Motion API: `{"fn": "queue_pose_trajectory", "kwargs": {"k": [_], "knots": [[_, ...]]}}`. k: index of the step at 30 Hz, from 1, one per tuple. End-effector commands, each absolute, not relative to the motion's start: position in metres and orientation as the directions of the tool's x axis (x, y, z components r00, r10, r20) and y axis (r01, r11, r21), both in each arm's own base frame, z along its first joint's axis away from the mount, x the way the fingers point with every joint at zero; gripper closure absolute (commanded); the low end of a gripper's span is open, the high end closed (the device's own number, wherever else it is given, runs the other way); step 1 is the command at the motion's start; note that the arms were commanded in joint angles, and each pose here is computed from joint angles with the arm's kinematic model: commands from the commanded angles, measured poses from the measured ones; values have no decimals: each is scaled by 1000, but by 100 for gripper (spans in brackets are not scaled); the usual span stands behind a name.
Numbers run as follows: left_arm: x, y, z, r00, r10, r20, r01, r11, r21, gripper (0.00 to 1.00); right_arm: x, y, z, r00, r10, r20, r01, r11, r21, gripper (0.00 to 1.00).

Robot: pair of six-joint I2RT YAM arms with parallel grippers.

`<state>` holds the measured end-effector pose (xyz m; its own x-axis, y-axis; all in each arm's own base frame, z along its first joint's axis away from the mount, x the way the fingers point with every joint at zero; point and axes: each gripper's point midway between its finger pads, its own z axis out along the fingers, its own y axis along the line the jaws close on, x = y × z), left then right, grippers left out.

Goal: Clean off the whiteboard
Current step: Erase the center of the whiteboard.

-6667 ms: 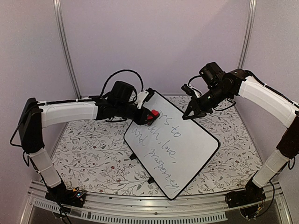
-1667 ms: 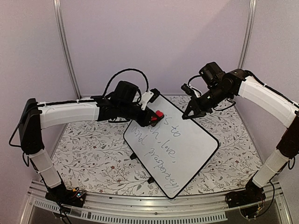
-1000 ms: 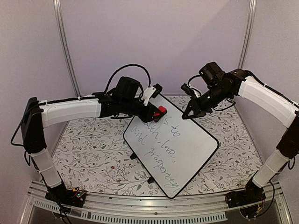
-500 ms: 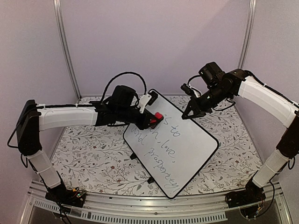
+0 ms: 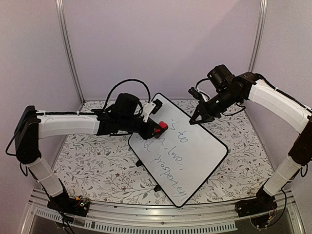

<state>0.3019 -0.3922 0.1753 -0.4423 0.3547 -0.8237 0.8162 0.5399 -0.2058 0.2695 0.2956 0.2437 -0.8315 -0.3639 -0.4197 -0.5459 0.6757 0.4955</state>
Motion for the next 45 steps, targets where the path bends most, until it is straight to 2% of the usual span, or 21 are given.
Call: {"fn": "queue_pose_trajectory", "kwargs": {"k": [1,37,45], "knots": [[295,-400,170,-438,376,-816,824,531,-198,100,249,320,261,-732,-455,-507,-679,535,502,100],[312,-437,204,-342,381,-859,873,466,-141,100,249,320,262,-732,-453,-509,-679,533,504,100],[301,-429,182,-377,412,-829,861,485,-151,100,250,321,264,-731,-452,-511,-681,532,503,100]]}}
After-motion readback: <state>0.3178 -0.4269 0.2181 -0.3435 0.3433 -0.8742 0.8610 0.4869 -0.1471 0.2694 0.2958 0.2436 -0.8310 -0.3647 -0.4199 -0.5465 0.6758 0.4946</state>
